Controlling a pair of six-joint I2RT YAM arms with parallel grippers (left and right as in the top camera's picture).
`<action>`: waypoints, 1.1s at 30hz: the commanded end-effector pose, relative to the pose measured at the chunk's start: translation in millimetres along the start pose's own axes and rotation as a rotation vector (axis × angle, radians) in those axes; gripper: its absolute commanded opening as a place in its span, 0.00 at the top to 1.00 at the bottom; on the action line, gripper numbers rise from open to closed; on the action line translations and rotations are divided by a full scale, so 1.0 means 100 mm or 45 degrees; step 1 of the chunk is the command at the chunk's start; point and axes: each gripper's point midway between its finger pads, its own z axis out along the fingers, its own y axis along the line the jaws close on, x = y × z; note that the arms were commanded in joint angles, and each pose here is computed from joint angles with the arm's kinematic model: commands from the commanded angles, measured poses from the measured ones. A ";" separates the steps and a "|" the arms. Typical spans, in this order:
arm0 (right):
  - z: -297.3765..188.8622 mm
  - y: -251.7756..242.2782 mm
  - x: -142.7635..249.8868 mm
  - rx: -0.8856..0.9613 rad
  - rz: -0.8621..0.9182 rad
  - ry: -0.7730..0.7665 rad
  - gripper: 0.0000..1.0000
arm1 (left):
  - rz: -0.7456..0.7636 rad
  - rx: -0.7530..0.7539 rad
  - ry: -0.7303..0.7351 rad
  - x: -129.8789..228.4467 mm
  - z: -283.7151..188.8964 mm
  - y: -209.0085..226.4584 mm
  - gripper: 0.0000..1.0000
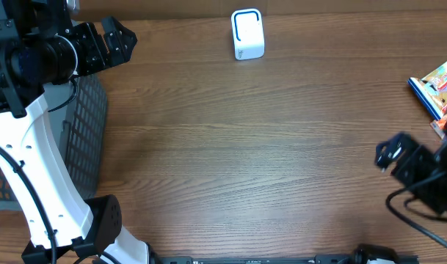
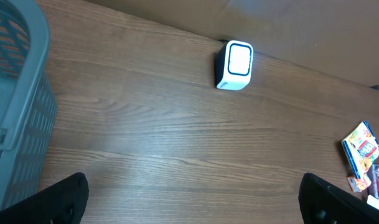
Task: Scan the item barcode
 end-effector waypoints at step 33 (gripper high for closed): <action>0.71 0.15 0.26 -0.482 -0.434 -0.593 0.00 | 0.014 0.013 -0.019 -0.02 -0.05 -0.02 0.00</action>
